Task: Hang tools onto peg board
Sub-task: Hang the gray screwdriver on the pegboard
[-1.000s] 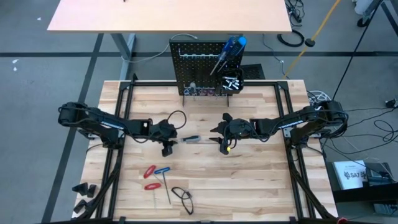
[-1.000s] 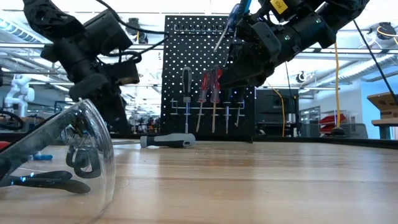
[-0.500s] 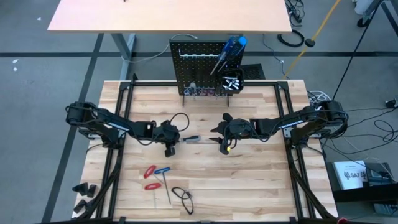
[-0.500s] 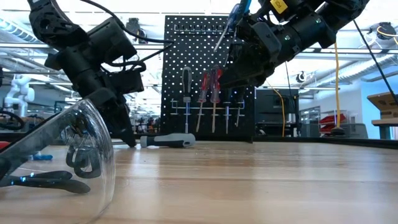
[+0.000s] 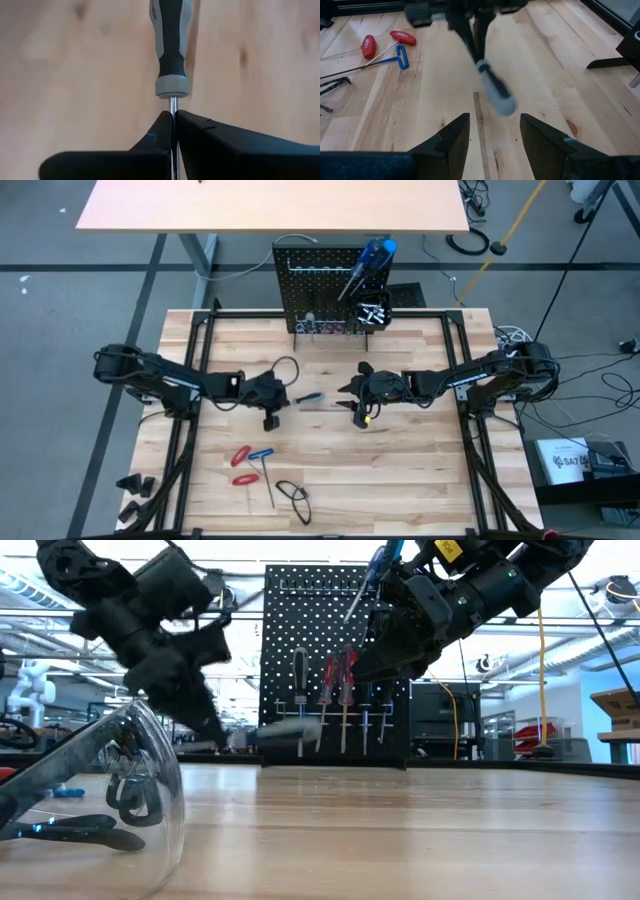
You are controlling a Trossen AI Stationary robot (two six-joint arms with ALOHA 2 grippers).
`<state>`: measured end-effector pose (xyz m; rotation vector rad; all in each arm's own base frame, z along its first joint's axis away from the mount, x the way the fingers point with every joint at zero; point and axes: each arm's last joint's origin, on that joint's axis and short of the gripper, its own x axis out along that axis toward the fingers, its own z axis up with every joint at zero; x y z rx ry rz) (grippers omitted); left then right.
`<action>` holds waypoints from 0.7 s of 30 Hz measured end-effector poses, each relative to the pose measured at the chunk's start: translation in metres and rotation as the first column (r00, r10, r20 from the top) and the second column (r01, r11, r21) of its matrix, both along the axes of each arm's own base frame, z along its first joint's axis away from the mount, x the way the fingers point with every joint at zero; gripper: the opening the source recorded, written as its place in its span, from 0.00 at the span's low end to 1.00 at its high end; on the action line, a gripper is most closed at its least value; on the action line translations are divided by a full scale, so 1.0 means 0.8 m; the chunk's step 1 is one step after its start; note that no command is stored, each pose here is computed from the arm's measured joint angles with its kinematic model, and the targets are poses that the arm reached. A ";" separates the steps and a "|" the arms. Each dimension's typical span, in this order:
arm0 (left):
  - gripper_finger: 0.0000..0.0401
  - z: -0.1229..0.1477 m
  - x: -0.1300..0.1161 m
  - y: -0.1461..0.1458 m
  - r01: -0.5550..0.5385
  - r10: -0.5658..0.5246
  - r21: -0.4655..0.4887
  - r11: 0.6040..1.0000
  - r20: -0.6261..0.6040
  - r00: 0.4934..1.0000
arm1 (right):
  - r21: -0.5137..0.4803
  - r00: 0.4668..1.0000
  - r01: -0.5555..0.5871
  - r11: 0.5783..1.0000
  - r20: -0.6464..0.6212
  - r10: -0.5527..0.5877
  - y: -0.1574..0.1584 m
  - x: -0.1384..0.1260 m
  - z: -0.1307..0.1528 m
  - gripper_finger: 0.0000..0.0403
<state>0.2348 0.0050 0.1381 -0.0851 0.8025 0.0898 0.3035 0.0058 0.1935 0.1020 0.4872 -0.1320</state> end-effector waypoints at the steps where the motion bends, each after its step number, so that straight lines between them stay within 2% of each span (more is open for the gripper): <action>1: 0.03 0.007 -0.001 0.001 -0.002 0.002 0.008 1.000 0.028 1.000 | 0.000 1.000 0.000 1.000 -0.001 0.000 0.000 0.000 0.000 0.41; 4: 0.03 0.029 -0.001 0.002 0.013 -0.016 0.021 1.000 0.141 0.990 | 0.000 1.000 0.000 1.000 -0.002 0.000 0.000 0.000 0.000 0.41; 7: 0.03 0.054 -0.001 0.003 0.038 -0.040 0.011 0.999 0.284 0.958 | 0.000 1.000 0.000 1.000 -0.005 0.000 0.000 0.000 0.000 0.41; 9: 0.03 0.069 0.001 0.002 0.083 -0.075 -0.004 0.997 0.379 0.923 | 0.000 1.000 0.000 1.000 -0.005 0.000 0.000 0.000 0.000 0.41; 12: 0.03 0.088 0.007 -0.002 0.181 -0.133 -0.039 0.983 0.529 0.838 | 0.000 1.000 0.000 1.000 0.008 0.000 0.000 0.000 0.001 0.41; 14: 0.03 0.095 0.010 -0.003 0.213 -0.140 -0.059 0.975 0.584 0.800 | 0.001 0.999 -0.006 1.000 0.039 0.006 0.002 0.002 0.004 0.36; 17: 0.03 0.091 0.013 -0.004 0.208 -0.124 -0.083 0.975 0.573 0.810 | -0.011 0.993 -0.015 1.000 0.116 0.016 0.007 0.006 0.013 0.19; 19: 0.03 0.082 0.014 -0.003 0.161 -0.089 -0.090 0.983 0.530 0.843 | -0.019 0.987 0.019 1.000 0.160 -0.016 0.008 0.007 0.018 0.06; 21: 0.03 0.075 0.015 -0.002 0.096 -0.042 -0.085 0.992 0.495 0.868 | 0.003 0.976 0.094 0.996 0.195 -0.093 0.008 0.008 0.021 0.03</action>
